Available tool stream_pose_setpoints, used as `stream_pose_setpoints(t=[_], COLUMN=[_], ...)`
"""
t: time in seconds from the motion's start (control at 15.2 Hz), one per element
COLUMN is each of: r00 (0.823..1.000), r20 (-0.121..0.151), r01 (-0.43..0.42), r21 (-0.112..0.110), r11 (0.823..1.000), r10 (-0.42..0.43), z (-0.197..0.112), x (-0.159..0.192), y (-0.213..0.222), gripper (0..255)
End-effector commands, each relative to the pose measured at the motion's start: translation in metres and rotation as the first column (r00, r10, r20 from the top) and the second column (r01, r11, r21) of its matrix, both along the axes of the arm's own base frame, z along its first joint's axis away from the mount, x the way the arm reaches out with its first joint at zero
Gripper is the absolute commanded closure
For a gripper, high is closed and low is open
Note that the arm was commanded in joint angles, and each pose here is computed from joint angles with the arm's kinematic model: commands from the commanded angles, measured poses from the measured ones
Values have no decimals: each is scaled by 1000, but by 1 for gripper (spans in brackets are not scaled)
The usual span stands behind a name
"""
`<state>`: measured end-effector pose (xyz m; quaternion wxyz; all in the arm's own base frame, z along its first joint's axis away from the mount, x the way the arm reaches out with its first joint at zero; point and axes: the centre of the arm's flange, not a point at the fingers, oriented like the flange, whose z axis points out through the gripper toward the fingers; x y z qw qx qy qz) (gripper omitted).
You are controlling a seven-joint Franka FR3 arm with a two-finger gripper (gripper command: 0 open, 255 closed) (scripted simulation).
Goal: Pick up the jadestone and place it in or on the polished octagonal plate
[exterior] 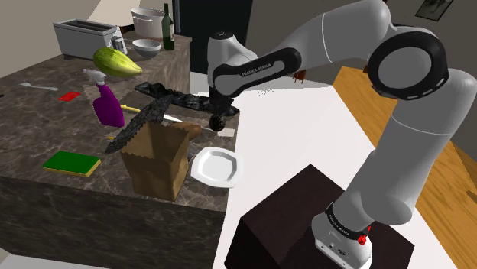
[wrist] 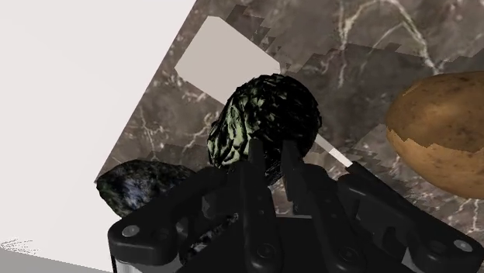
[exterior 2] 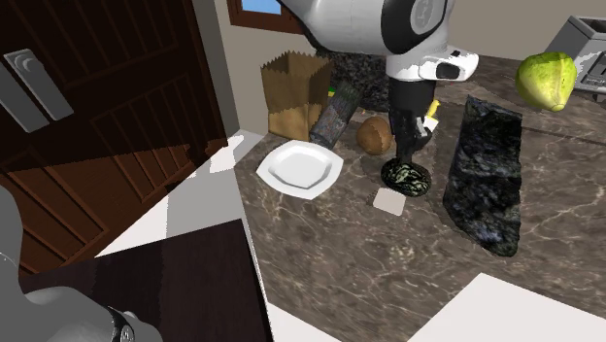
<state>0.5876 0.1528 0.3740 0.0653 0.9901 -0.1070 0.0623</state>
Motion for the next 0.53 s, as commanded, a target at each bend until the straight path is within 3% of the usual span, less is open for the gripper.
stream_pose_setpoints(t=[0.0, 0.2, 0.26, 0.33, 0.4, 0.46], r00=[1000, 1000, 1000, 983, 933, 899], r20=[-3, -2, -2, 59, 108, 127], r01=[1, 1, 1, 169, 327, 397], r21=[-1, -1, -1, 63, 136, 173], r11=[1000, 1000, 1000, 984, 935, 901], r10=[-1, -1, -1, -173, -343, -420], z=[9, 14, 14, 7, -2, -7], x=[0, 0, 0, -18, -35, -43], y=[-1, -1, -1, -4, -4, -3], gripper=[255, 255, 0, 0, 0, 0])
